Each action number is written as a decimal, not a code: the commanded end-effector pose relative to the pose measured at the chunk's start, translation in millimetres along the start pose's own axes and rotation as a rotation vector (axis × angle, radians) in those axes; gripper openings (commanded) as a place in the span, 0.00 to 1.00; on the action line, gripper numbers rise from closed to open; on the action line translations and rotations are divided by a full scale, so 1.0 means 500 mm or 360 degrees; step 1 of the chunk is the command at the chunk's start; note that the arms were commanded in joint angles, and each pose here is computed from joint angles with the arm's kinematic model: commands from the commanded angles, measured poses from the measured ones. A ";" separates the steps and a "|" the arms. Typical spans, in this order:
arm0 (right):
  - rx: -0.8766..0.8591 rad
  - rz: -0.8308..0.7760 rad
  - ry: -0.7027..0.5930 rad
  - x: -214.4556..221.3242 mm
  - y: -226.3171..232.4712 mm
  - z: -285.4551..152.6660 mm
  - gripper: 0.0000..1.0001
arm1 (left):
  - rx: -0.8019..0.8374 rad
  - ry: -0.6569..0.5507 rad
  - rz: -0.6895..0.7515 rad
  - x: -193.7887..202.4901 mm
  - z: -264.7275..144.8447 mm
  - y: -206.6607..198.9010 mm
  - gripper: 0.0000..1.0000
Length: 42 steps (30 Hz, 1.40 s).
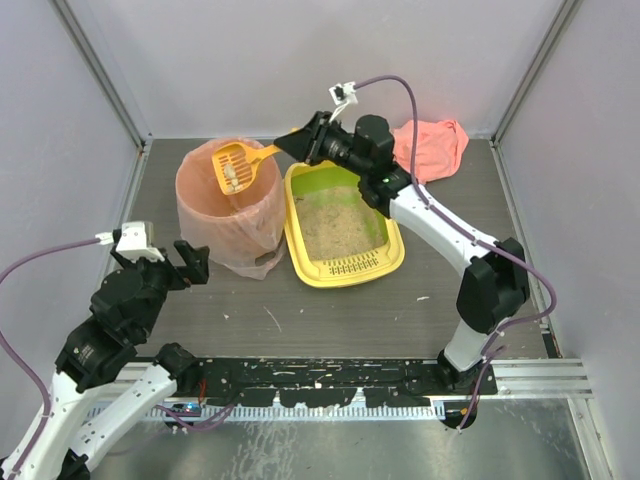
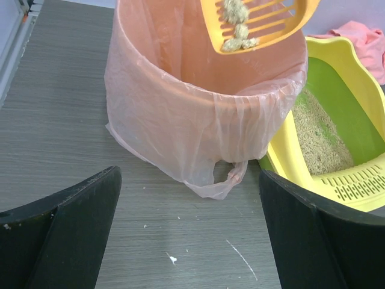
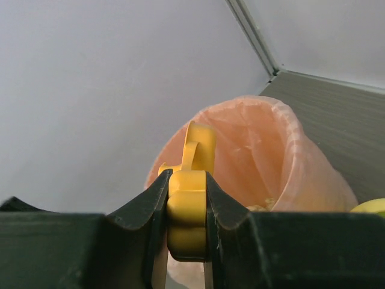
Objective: Clean the litter box
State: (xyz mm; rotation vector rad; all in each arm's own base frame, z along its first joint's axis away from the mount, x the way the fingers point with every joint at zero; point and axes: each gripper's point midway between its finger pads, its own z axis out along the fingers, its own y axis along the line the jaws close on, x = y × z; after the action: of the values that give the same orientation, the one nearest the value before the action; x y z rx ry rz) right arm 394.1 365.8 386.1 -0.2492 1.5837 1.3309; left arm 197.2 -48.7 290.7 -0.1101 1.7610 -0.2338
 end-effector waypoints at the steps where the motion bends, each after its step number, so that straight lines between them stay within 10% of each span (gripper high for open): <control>1: -0.0028 -0.0574 -0.0087 -0.054 0.047 0.015 0.01 | -0.0031 -0.0076 -0.0027 -0.032 -0.016 0.012 0.98; 10: -0.0161 -0.1511 -0.0045 -0.015 0.149 0.013 0.01 | -0.0029 -0.0071 -0.0024 -0.029 -0.012 0.010 0.98; 16: -0.0175 -0.1622 -0.0115 -0.026 0.191 -0.005 0.01 | -0.0029 -0.0068 -0.0029 -0.027 -0.010 0.008 0.98; 28: -0.0101 -0.1075 -0.0673 -0.174 0.315 -0.194 0.01 | -0.0006 -0.0075 -0.0050 -0.031 -0.012 0.003 0.98; 42: 0.1181 -0.0441 -0.0659 -0.008 -0.053 -0.485 0.09 | 0.0065 -0.0019 -0.0058 -0.019 0.021 -0.033 0.98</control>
State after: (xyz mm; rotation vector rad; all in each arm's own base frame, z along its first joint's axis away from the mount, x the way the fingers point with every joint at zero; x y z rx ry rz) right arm 272.5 177.5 406.3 0.0553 1.3462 0.5822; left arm 201.5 -53.8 283.5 -0.0953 1.7980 -0.2251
